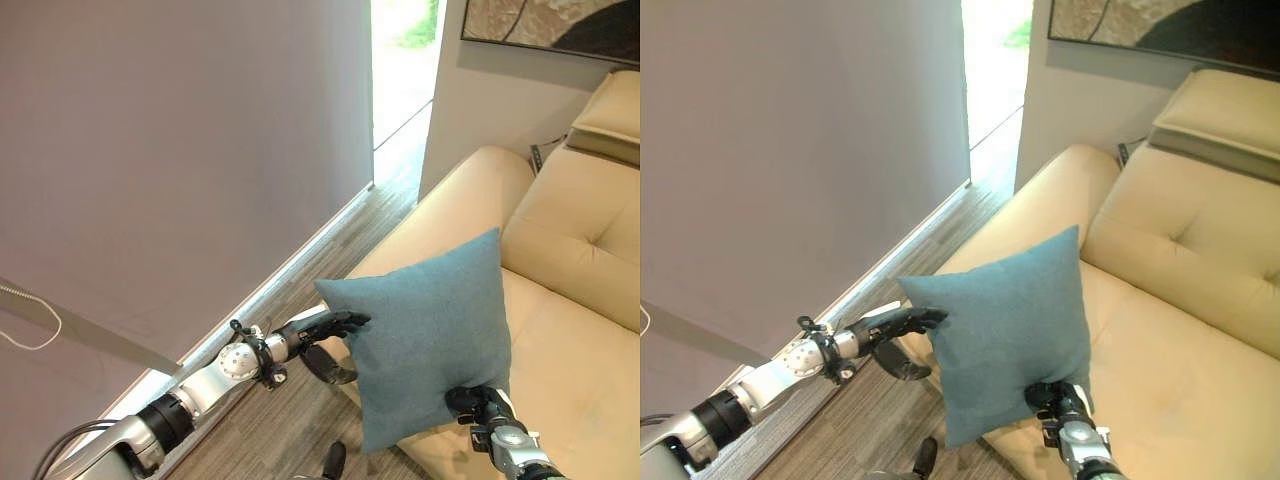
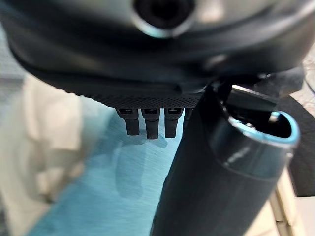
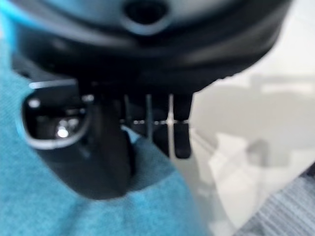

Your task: Pick up all the scattered cushions and arrange them neatly on the sofa.

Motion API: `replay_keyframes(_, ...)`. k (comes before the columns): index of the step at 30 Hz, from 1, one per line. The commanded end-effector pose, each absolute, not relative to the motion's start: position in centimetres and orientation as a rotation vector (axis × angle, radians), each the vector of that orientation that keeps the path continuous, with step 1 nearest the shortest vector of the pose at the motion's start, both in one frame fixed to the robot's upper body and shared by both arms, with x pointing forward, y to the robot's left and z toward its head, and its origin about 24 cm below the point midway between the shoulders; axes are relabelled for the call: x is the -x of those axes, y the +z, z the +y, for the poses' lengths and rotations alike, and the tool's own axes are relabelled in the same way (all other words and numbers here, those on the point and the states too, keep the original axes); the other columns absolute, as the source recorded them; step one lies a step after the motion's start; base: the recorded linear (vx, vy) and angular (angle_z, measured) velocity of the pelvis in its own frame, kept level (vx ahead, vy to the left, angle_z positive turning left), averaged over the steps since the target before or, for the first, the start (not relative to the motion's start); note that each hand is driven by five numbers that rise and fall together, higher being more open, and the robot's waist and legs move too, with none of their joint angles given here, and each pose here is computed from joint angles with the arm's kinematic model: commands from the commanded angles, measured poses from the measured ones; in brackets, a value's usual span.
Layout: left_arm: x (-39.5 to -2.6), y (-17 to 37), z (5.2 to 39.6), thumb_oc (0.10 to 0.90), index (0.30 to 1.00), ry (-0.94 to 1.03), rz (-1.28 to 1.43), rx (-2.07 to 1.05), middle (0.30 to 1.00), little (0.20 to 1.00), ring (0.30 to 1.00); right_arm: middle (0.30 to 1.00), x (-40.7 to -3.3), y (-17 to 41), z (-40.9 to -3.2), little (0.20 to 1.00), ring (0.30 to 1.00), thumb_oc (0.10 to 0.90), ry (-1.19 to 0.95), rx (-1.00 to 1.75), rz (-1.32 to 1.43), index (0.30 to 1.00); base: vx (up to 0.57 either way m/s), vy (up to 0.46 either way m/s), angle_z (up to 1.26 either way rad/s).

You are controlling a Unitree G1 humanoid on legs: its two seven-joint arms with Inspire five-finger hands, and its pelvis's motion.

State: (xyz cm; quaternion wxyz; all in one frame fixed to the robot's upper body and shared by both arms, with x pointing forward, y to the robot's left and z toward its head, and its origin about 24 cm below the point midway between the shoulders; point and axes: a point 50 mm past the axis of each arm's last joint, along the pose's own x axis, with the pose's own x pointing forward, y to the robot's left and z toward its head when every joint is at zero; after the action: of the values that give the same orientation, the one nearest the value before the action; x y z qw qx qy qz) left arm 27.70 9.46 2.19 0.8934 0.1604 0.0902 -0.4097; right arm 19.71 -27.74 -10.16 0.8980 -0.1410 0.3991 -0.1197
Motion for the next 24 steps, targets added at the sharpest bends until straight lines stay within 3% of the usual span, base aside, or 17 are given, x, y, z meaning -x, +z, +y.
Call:
replay_keyframes(1, -32.4, 9.7, 6.4, 0.800, 0.900, -0.825, -0.157, -0.412, 0.900, 0.900, 0.900, 0.300, -24.8, -8.3, -18.8, 0.300, 0.300, 0.400, 0.156, 0.253, 0.613, 0.300, 0.01, 0.027, -0.05)
replay_keyframes(7, -35.7, 11.0, 3.2, 0.800, 0.900, -0.615, -0.306, -0.828, 0.900, 0.900, 0.900, 0.300, -26.6, -6.5, -17.3, 0.300, 0.300, 0.400, 0.206, 0.250, 0.504, 0.300, -0.03, 0.012, -0.10)
replay_keyframes(10, -37.2, 15.6, 4.9, 0.800, 0.900, -0.501, -0.474, -1.023, 0.900, 0.900, 0.900, 0.300, -26.3, -6.4, -18.5, 0.300, 0.300, 0.400, 0.176, 0.274, 0.498, 0.300, -0.01, -0.028, -0.30)
replay_keyframes(16, -36.5, 23.0, 7.7, 0.800, 0.900, -0.334, -0.787, -1.250, 0.900, 0.900, 0.900, 0.300, -24.2, -7.7, -20.1, 0.300, 0.300, 0.400, 0.134, 0.277, 0.558, 0.300, 0.02, -0.036, -0.04)
replay_keyframes(19, -36.7, 25.0, 8.8, 0.800, 0.900, -0.237, -0.819, -1.282, 0.900, 0.900, 0.900, 0.300, -23.9, -7.9, -20.4, 0.300, 0.300, 0.400, 0.124, 0.282, 0.570, 0.300, 0.01, -0.031, 0.04)
replay_keyframes(24, -38.3, 24.1, 8.9, 0.800, 0.900, -0.233, -0.701, -1.374, 0.900, 0.900, 0.900, 0.300, -24.7, -7.6, -19.8, 0.300, 0.300, 0.400, 0.135, 0.267, 0.560, 0.300, -0.01, -0.011, 0.02)
